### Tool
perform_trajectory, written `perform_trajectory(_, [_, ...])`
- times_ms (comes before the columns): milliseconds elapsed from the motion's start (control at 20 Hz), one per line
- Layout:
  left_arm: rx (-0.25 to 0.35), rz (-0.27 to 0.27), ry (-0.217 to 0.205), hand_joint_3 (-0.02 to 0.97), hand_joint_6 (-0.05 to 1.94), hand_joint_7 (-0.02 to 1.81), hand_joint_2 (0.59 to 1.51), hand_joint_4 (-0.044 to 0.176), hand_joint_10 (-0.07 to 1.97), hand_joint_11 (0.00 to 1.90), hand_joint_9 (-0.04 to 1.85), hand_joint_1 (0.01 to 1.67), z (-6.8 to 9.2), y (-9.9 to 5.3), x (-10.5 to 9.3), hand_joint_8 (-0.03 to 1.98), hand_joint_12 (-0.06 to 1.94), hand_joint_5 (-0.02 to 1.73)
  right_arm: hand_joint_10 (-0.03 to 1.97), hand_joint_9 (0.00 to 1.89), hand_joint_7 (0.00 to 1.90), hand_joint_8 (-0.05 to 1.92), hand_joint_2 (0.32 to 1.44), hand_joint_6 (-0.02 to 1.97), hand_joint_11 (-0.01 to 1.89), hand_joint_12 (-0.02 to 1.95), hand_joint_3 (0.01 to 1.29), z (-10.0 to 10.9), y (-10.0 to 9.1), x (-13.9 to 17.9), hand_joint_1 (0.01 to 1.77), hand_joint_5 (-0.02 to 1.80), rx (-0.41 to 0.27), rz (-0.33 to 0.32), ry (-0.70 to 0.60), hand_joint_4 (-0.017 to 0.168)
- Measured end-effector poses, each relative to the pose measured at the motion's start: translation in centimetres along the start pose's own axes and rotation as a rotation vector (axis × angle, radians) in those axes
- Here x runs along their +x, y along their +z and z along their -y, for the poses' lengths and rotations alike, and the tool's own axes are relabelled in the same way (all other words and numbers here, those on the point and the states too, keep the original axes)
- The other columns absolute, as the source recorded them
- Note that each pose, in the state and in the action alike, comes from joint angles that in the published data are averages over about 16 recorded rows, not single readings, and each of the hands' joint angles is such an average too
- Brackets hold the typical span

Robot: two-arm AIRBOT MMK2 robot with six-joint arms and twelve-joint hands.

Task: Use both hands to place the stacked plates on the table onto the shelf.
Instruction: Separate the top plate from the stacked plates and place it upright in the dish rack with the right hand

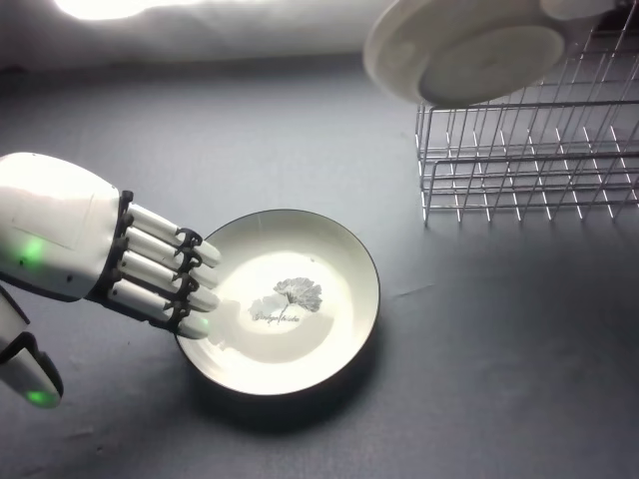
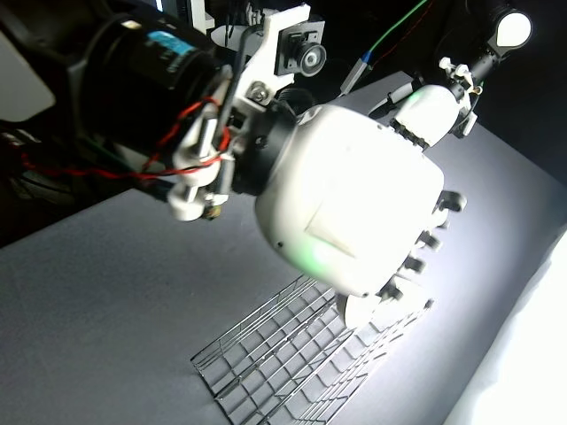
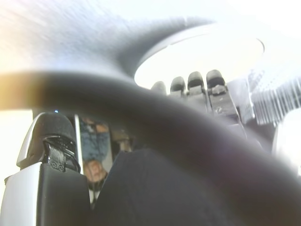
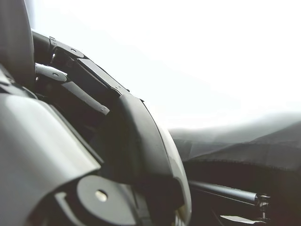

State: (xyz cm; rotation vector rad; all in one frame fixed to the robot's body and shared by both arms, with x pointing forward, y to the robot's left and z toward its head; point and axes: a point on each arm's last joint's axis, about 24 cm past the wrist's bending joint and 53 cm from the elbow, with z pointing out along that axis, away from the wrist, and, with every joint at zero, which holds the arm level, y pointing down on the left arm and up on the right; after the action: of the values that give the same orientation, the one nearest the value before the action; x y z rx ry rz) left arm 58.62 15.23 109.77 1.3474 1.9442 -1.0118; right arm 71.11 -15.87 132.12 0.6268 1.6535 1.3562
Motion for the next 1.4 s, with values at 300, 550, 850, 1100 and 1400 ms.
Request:
perform_trajectory(300, [-0.010, -0.015, 0.006, 0.004, 0.00, 0.02, 1.161, 0.004, 0.01, 0.01, 0.02, 0.01, -0.4, 0.4, 0.7, 0.01, 0.02, 0.05, 1.11, 0.88, 1.04, 0.83, 1.05, 0.97, 0.44, 1.61, 0.01, 1.9, -1.3, -2.2, 1.34, 0.91, 0.027, 0.045, -0.046, -0.006])
perform_trajectory(550, [-0.020, -0.022, 0.009, 0.004, 0.00, 0.02, 1.161, 0.005, 0.01, 0.01, 0.02, 0.01, -0.7, 0.4, 1.0, 0.01, 0.02, 0.04, 1.00, 0.89, 1.04, 0.84, 1.05, 0.96, 0.46, 1.60, 0.01, 3.5, -1.8, -3.8, 1.31, 0.94, 0.050, 0.076, -0.083, -0.001])
perform_trajectory(850, [-0.030, -0.027, 0.006, 0.004, 0.00, 0.02, 1.165, 0.002, 0.01, 0.01, 0.02, 0.01, -1.1, 0.3, 1.3, 0.01, 0.02, 0.04, 0.92, 0.91, 1.03, 0.85, 1.05, 0.95, 0.46, 1.60, 0.01, 5.4, -1.8, -5.2, 1.28, 0.96, 0.083, 0.097, -0.131, 0.004])
perform_trajectory(1100, [-0.035, -0.029, 0.004, 0.004, 0.00, 0.02, 1.166, -0.001, 0.01, 0.01, 0.02, 0.01, -1.2, 0.2, 1.6, 0.01, 0.02, 0.03, 0.93, 0.90, 1.03, 0.88, 1.05, 0.93, 0.46, 1.59, 0.01, 7.0, -1.8, -5.9, 1.27, 0.95, 0.114, 0.104, -0.173, 0.006])
perform_trajectory(1400, [-0.035, -0.032, 0.003, 0.004, 0.00, 0.02, 1.163, -0.004, 0.01, 0.01, 0.02, 0.01, -1.3, 0.2, 2.0, 0.01, 0.02, 0.03, 0.78, 0.76, 0.90, 0.71, 1.04, 0.74, 0.34, 1.53, 0.01, 8.0, -1.8, -5.9, 1.20, 0.83, 0.128, 0.095, -0.229, 0.003])
